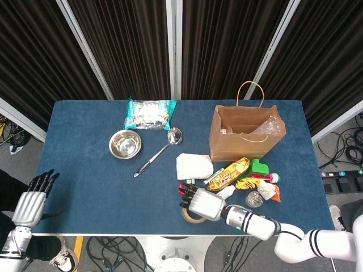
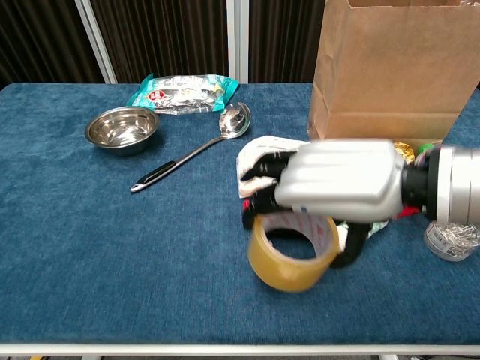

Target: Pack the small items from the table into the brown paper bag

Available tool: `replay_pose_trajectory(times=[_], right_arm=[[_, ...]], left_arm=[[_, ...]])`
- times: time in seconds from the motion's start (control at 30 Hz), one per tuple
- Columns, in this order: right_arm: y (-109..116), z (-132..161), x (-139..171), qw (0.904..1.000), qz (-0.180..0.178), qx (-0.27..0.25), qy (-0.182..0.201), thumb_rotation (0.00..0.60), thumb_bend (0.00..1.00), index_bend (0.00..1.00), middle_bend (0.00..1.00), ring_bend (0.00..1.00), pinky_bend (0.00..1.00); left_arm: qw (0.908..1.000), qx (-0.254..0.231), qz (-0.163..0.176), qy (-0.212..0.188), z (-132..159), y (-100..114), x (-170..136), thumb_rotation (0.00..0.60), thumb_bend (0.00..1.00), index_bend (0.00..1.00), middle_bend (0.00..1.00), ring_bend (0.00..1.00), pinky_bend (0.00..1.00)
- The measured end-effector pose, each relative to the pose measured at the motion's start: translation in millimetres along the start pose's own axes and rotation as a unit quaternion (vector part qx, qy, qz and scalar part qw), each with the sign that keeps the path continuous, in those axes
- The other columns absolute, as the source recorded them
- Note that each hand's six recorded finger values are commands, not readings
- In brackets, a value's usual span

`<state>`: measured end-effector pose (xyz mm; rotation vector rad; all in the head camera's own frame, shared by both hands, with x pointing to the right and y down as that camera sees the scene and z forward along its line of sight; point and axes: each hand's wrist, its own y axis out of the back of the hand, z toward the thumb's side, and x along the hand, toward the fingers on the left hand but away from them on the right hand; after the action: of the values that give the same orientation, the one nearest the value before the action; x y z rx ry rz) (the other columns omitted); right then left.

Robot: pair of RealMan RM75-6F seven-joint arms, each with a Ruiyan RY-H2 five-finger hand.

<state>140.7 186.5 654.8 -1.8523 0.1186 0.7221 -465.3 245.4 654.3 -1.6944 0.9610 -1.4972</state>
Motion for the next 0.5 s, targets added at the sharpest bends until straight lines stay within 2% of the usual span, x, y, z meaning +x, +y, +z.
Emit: replay_pose_trajectory(times=[0.17,0.3,0.4,0.5], right_arm=[[65.7,-13.2,3.4,0.9958,-0.088,0.013,-0.022,0.600,0.00,0.42,0.33,0.00,0.00],[123.3,-29.8,11.7,0.9825,-0.172,0.043,-0.057,0.600,0.00,0.44,0.35,0.02,0.00],[163.0,-46.0,22.7,0.9631,-0.239,0.075,-0.099,0.600,0.00,0.44,0.36,0.03,0.00],[197.7,-66.7,38.0,0.9358,-0.299,0.099,-0.157,0.600,0.00,0.44,0.36,0.04,0.00]], left_arm=[[1.0000,-0.001,0.000,-0.005,3.1,0.8,-0.1,0.600,0.11,0.08,0.09,0.00,0.12],[0.9999,0.000,-0.001,-0.012,7.3,1.6,-0.1,0.600,0.11,0.08,0.09,0.00,0.12],[0.9998,-0.002,-0.001,-0.018,12.2,1.8,0.2,0.600,0.11,0.08,0.09,0.00,0.12],[0.9997,-0.003,-0.002,-0.026,17.4,1.5,0.8,0.600,0.11,0.08,0.09,0.00,0.12]])
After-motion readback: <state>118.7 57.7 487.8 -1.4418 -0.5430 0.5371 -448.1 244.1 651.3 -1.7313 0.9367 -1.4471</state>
